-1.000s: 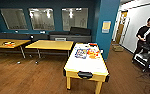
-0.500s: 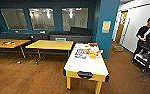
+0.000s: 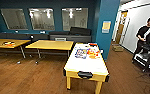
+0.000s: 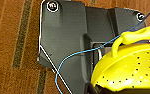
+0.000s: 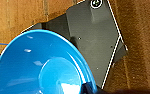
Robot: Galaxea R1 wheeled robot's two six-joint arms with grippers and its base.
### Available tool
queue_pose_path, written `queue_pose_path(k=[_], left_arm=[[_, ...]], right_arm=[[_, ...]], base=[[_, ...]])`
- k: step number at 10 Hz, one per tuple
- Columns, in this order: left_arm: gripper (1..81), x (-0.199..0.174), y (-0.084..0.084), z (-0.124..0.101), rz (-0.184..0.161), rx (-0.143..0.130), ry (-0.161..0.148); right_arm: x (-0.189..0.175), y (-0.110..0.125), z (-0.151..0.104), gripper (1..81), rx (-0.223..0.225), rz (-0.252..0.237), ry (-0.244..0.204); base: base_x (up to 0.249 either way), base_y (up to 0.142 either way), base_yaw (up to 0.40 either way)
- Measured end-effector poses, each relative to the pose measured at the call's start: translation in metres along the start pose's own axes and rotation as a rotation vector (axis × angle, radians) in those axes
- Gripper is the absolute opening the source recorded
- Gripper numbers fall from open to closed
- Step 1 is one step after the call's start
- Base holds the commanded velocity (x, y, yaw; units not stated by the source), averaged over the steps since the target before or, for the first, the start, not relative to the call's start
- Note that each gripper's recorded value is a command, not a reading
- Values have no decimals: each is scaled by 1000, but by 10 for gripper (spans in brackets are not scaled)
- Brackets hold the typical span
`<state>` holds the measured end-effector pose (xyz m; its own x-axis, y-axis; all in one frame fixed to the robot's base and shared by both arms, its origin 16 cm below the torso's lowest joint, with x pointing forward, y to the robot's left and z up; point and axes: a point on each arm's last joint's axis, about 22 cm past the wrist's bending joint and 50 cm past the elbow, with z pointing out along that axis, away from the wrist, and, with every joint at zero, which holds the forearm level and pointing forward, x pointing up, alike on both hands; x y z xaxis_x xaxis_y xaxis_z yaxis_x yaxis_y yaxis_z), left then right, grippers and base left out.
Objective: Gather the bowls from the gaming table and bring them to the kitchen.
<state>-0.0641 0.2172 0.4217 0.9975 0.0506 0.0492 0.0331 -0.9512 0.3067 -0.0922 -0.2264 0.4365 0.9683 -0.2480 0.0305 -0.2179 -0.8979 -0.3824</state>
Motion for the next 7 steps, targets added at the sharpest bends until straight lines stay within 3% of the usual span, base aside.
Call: queue_pose_path(k=[4, 7], left_arm=[[10, 0, 0, 0, 0, 0, 0], [10, 0, 0, 0, 0, 0, -1]], right_arm=[[0, 2, 0, 10, -4, -1, 1], [1, 4, -1, 10, -8, -2, 2]], base=[[0, 0, 0], [0, 0, -311]])
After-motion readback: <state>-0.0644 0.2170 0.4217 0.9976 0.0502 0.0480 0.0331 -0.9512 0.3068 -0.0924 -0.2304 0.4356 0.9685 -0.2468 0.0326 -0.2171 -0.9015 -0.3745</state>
